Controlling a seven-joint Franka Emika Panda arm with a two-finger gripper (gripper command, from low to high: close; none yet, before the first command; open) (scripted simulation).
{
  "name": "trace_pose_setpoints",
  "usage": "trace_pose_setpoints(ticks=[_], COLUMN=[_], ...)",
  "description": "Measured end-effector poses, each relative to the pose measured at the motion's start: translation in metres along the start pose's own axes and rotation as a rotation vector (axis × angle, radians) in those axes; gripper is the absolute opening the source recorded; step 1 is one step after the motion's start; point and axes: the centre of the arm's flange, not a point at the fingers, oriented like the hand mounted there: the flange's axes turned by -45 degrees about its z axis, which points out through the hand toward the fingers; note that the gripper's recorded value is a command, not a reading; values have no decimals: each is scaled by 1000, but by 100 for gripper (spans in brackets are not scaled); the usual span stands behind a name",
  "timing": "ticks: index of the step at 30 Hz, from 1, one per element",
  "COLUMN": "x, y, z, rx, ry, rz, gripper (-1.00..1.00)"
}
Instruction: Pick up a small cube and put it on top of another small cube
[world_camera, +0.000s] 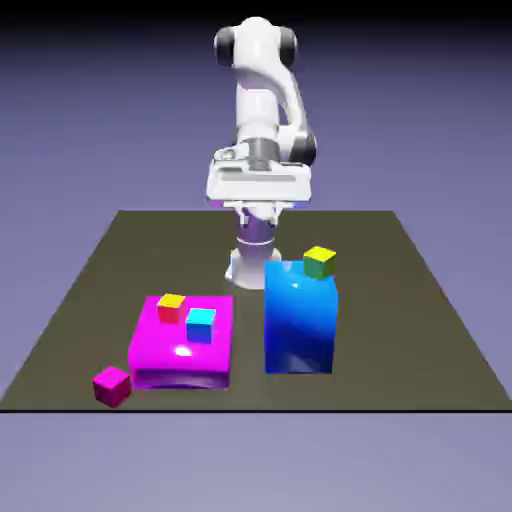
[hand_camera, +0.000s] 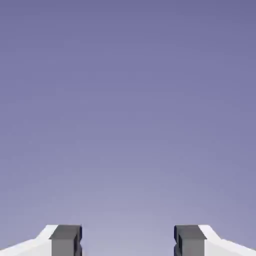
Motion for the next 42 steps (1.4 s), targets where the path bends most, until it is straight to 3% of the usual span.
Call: trace_pose_setpoints(ticks=[16,31,42], x=[21,-24,-59], y=[164,296,343], z=[147,247,304], rx=[-23,-44,-53], ry=[-540,-934,-1193], rz=[382,603,636], gripper=[0,0,0])
